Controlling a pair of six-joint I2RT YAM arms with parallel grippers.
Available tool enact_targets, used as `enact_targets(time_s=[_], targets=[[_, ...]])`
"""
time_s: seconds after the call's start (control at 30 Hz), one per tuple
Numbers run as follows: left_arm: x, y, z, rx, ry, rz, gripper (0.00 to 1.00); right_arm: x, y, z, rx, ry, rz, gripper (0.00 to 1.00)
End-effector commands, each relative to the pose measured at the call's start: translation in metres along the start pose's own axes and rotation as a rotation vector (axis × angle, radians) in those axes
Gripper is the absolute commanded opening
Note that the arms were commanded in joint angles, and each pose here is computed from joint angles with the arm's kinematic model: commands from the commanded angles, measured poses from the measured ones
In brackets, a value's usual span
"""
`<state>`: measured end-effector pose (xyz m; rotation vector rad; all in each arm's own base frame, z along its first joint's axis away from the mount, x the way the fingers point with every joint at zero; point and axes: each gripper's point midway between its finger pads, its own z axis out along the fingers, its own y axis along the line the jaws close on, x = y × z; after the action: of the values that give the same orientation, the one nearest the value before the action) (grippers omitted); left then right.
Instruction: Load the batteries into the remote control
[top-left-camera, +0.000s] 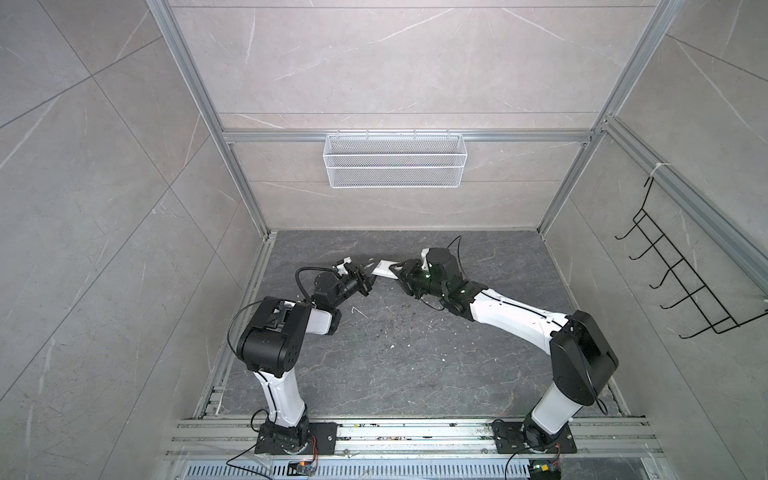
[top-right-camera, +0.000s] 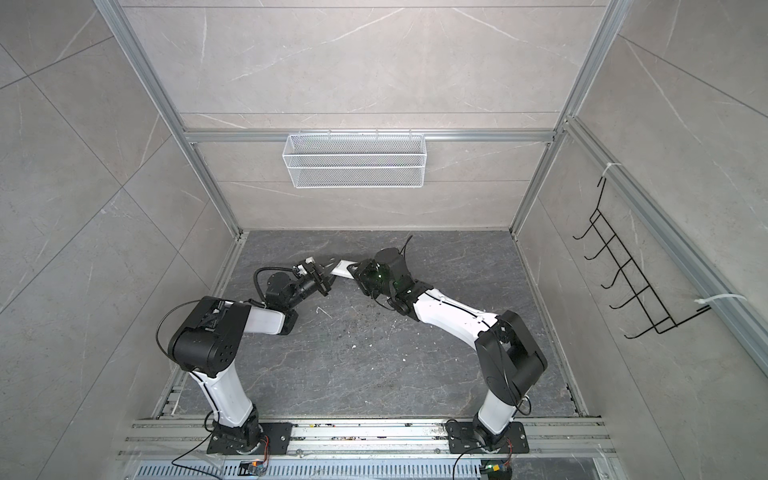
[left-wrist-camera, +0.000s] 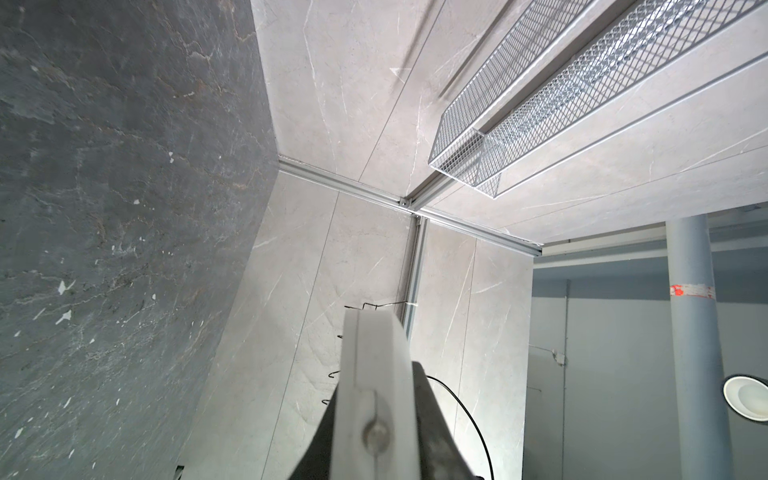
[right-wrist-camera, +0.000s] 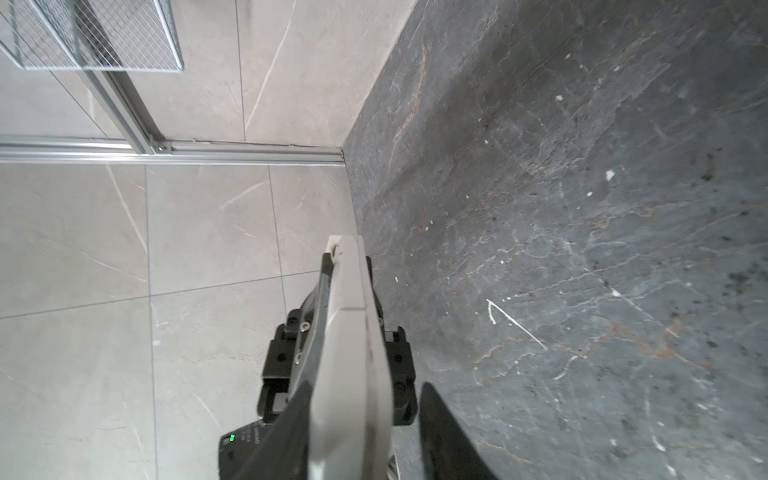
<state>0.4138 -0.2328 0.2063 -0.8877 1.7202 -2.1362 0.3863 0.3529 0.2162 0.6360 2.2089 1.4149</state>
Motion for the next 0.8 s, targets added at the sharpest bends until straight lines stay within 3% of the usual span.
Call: enact_targets(time_s=[0.0,0.37,0.77], targets=[[0.024,-0.041,0.002,0.101,0.075,0.088,0.0,-0.008,-0.003,-0.009,0.015,-0.011,-0.007,0.49],[0.024,-0.039,0.004,0.098,0.074,0.082,0.0,-0.016,0.003,-0.018,-0.011,-0.018,-0.006,0.49],[0.021,-0.039,0.005,0.1,0.064,0.077,0.0,-0.008,0.006,-0.018,-0.066,0.019,0.05,0.38]])
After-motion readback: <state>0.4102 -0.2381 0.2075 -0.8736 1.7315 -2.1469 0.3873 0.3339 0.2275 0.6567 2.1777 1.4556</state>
